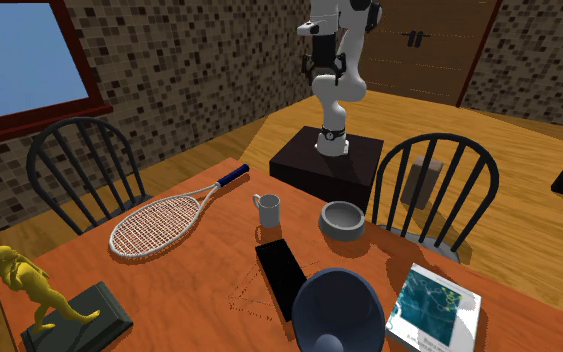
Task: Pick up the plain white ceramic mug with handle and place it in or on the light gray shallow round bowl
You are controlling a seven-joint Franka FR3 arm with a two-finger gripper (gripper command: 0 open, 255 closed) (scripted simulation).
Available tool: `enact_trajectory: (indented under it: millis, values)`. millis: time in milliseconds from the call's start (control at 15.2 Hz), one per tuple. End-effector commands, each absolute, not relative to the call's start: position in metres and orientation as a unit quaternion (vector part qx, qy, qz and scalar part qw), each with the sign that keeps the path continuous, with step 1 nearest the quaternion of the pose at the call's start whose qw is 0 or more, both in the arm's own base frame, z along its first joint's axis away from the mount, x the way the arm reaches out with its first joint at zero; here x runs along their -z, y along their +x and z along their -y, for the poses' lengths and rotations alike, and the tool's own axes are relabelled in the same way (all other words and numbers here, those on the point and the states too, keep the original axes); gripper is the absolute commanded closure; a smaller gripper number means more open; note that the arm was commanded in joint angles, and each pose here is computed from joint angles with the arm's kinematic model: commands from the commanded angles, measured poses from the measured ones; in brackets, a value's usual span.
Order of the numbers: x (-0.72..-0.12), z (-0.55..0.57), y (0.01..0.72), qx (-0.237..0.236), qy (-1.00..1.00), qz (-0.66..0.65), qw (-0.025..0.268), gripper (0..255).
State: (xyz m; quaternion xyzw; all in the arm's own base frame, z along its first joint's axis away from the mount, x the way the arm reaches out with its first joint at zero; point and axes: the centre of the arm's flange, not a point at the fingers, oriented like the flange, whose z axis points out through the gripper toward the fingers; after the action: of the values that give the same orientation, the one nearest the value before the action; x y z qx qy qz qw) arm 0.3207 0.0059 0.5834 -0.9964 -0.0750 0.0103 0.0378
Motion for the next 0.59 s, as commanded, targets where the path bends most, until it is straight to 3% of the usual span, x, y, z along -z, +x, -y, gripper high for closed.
enact_trajectory:
  millis: [0, 528]
  values:
    - [-0.583, -0.006, 0.321, -0.010, -0.996, 0.075, 0.038, 0]
    - [-0.505, -0.006, 0.396, -0.028, -0.997, 0.060, 0.026, 0]
